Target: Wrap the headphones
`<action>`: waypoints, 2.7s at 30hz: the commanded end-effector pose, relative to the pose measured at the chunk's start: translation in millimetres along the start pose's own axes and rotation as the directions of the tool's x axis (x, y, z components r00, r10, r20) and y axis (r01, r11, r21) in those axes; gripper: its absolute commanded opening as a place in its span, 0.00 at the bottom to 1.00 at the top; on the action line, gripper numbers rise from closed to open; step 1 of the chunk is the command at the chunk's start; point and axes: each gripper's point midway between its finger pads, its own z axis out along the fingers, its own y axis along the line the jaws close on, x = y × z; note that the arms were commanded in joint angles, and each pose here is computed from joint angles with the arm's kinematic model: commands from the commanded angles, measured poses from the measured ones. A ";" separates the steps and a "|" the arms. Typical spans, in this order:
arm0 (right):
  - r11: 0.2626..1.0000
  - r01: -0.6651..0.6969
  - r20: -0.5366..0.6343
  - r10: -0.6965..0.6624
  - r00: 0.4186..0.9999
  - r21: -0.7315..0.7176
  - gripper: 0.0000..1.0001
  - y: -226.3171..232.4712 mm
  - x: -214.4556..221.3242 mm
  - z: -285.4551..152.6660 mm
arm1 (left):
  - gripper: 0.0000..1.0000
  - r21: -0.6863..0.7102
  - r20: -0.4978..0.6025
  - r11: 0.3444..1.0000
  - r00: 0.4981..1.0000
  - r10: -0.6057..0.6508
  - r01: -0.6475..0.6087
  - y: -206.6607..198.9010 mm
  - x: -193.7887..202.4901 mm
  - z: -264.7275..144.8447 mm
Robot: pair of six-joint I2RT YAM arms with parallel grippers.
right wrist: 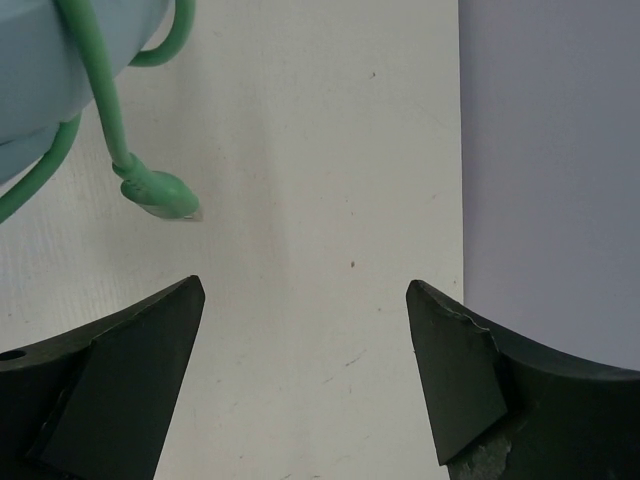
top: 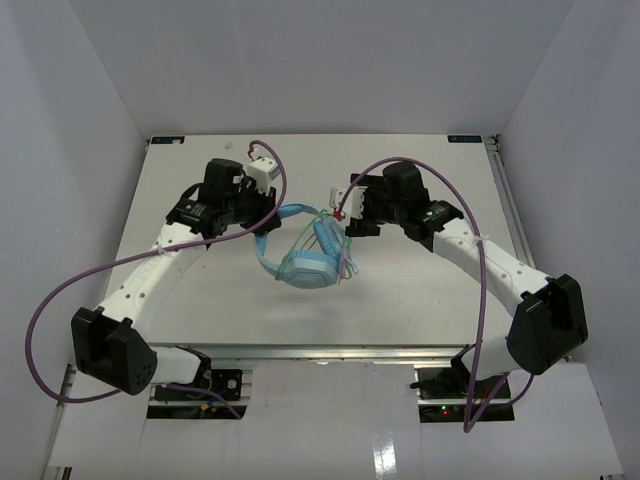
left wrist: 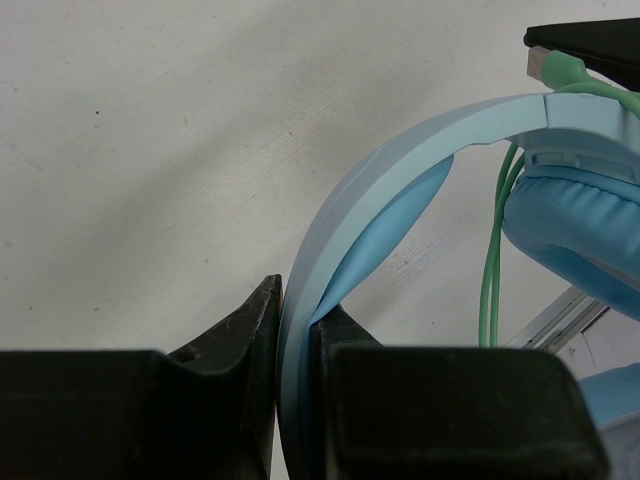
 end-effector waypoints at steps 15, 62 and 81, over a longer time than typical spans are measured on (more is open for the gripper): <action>0.915 -0.357 0.019 0.360 0.933 0.187 0.98 -20.6 63.9 -66.0 | 0.00 -0.046 0.113 0.995 0.990 -0.081 0.087 49.6 -68.4 56.9; 0.752 -0.641 0.250 0.598 0.761 0.153 0.98 33.1 28.0 -150.8 | 0.88 -0.358 0.300 0.895 0.940 -0.160 0.266 151.4 -42.1 145.1; 0.627 -0.745 0.261 0.697 0.667 0.228 0.90 24.6 41.0 -167.9 | 0.98 -0.005 0.466 0.992 0.878 -0.107 0.124 58.2 -137.5 43.5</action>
